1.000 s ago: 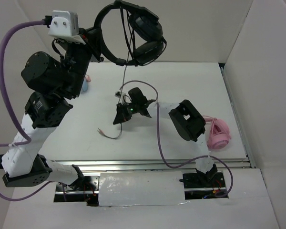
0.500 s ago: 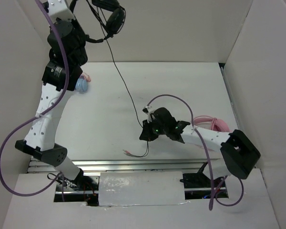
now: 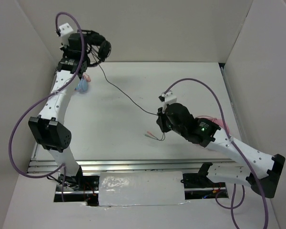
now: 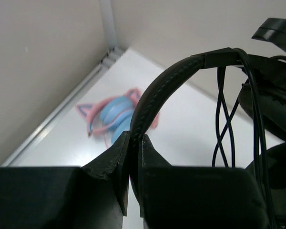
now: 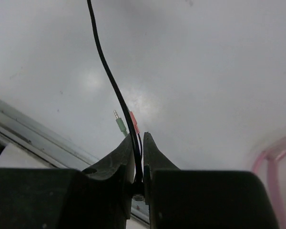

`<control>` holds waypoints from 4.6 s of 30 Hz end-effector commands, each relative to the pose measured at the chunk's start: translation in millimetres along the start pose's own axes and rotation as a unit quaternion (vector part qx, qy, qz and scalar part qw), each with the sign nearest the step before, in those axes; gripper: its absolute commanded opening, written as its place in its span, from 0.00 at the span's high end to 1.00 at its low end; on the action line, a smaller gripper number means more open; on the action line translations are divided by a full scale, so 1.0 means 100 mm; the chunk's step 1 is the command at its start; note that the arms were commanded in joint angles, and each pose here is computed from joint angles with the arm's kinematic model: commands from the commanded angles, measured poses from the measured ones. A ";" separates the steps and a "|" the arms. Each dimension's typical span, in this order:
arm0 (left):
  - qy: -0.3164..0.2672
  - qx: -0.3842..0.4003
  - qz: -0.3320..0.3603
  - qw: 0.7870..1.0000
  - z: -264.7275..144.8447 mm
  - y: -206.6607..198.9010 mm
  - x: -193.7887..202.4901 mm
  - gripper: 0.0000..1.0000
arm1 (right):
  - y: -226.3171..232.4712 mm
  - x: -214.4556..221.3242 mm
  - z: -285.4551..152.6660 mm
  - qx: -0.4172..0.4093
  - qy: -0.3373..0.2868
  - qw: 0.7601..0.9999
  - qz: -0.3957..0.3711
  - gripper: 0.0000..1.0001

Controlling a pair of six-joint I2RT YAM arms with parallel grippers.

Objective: Wrap the headphones

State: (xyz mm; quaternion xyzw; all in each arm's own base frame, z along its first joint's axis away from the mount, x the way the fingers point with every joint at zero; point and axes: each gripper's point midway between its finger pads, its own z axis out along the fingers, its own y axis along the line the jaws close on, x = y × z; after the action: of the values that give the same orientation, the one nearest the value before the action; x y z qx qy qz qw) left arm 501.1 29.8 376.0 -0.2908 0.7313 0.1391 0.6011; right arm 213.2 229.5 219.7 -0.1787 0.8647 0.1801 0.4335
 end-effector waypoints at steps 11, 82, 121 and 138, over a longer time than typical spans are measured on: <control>0.087 0.098 0.119 0.984 -0.15 -0.42 1.50 1.00 | -0.32 -1.82 -1.25 0.183 -0.265 0.937 -0.136 1.00; -0.127 0.618 0.010 0.776 -4.04 -0.76 -1.00 1.00 | 0.52 -1.34 1.68 -0.392 -0.200 0.898 -0.011 0.38; -0.076 0.119 -0.016 0.990 -1.20 -0.32 -0.22 1.00 | 0.06 0.08 0.05 -0.054 -0.107 0.993 0.002 1.00; 0.009 0.297 0.165 0.940 -1.40 -0.62 1.71 1.00 | 0.28 -1.59 -0.24 -0.023 -0.206 0.952 -0.225 1.00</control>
State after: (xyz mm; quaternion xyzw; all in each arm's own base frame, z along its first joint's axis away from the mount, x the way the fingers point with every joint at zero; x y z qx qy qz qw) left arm 407.0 -113.3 201.8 0.0022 0.8381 0.0736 0.5405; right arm 260.5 266.2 340.2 -0.3106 0.7163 0.1493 0.6067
